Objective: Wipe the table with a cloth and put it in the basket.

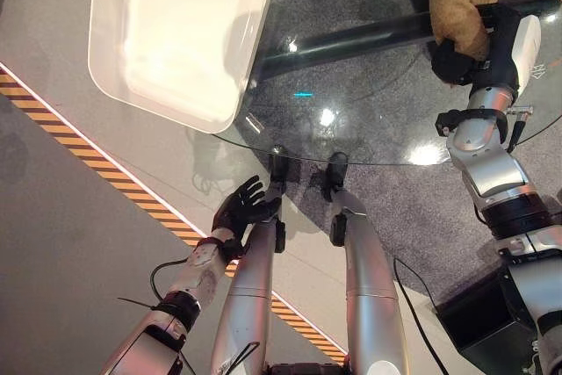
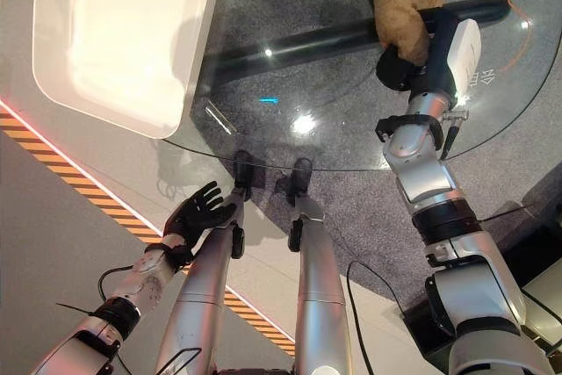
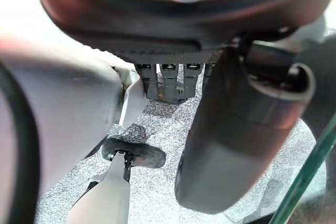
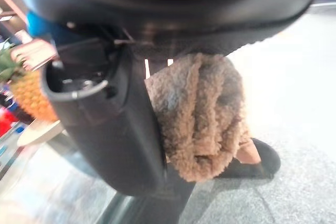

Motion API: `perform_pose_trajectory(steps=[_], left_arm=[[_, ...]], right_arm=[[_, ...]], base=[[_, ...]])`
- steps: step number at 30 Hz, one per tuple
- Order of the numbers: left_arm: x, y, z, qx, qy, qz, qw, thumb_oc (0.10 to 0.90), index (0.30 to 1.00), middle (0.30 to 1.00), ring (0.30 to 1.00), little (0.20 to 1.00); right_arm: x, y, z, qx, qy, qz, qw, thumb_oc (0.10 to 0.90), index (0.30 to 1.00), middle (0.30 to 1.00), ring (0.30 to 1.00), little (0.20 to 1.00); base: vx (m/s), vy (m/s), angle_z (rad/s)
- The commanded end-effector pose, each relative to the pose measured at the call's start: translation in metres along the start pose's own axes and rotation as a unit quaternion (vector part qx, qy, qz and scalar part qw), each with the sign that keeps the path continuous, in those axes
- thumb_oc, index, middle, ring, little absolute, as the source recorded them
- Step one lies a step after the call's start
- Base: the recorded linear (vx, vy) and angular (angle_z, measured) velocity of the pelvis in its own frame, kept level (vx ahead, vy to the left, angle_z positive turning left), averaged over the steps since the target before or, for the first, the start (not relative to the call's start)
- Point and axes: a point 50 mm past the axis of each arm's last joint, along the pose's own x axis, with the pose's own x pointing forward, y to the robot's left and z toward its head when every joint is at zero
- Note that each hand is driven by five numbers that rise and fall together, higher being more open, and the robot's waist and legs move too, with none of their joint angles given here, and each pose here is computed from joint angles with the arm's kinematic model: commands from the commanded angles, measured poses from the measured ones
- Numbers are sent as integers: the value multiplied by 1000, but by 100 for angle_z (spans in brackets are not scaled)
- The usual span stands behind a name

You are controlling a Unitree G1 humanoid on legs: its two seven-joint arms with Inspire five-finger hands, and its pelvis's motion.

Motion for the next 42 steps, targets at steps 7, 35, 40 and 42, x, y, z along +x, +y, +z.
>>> perform_pose_trajectory(steps=[7, 35, 40, 42], left_arm=[[-22, -10, -50, -6, 70, -19, 997, 800, 900, 900, 900, 900], [-16, -16, -47, -28, 75, -21, 997, 800, 900, 900, 900, 900], [-22, -13, -52, -73, 79, -47, 993, 800, 900, 900, 900, 900], [-25, -6, -50, -99, 65, -36, 992, 800, 900, 900, 900, 900]], right_arm=[[-69, 69, 61, 65, -199, 291, 934, 100, 300, 300, 300, 200], [-86, 86, 53, 92, -179, 315, 928, 100, 300, 300, 300, 200], [-86, 80, 47, 112, -164, 307, 931, 100, 300, 300, 300, 200], [-86, 77, 43, 114, -157, 302, 934, 100, 300, 300, 300, 200]], base=[[0, 0, 0], [3, -2, 4], [-24, -25, 0], [-37, -25, 0]])
